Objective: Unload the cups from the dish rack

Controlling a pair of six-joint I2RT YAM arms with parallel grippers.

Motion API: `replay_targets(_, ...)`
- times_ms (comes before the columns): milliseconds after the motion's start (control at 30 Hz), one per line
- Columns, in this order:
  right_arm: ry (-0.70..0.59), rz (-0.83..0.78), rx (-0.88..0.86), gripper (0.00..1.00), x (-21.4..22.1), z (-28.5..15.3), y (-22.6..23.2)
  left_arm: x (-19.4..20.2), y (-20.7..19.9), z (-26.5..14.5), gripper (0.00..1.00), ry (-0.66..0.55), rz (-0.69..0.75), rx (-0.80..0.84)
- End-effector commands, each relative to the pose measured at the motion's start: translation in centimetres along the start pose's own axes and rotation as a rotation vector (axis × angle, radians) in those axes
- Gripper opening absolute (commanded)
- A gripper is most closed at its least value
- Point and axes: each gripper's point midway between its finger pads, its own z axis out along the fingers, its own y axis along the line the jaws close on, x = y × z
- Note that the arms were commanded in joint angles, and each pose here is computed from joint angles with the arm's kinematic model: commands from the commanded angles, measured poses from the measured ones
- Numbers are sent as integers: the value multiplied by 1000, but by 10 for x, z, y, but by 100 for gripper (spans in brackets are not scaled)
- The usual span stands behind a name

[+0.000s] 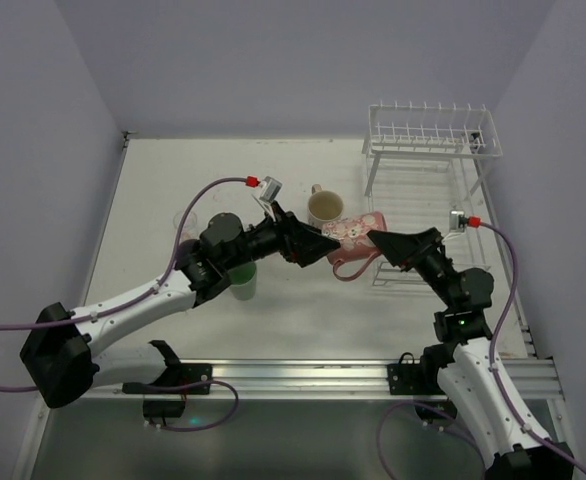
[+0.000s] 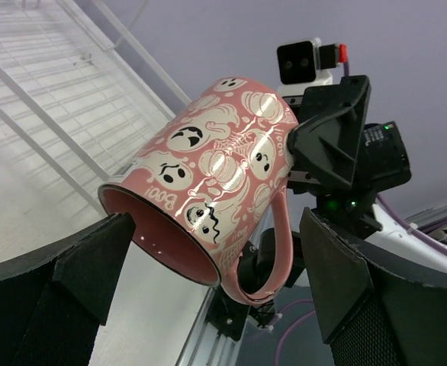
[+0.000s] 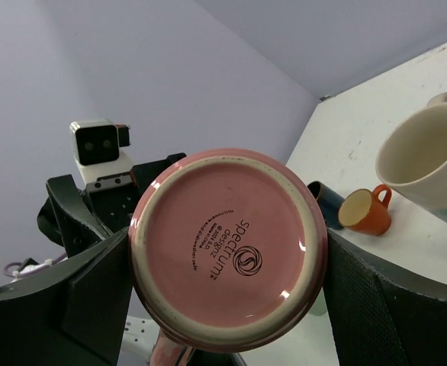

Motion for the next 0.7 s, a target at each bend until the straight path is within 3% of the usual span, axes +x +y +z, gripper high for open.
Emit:
replay_targets(0,-58,-35,-179,60,-18,1,47,1,-18,0,99,-10,-37,103)
replay_targets(167,-19,13,-222,62,-11,5,47,14,-41,2,97,63,-118,255)
replay_targets(333,6,33,-205,63,-3,11,41,2,-46,-3,89,-7,-88,265)
replay_targets(433,50,53,-172,64,11,16,31,-9,-50,-6,68,-57,-62,267)
replay_targets(467,67,63,-170,65,17,18,31,-14,-51,-6,47,-77,-54,261)
replay_targets(567,99,79,-143,75,32,19,22,-24,-44,-6,19,-104,5,192)
replay_targets(633,100,72,-115,85,36,20,16,-28,-38,-9,11,-94,76,119)
replay_targets(667,108,69,-115,89,40,19,17,-32,-31,-11,1,-105,94,68)
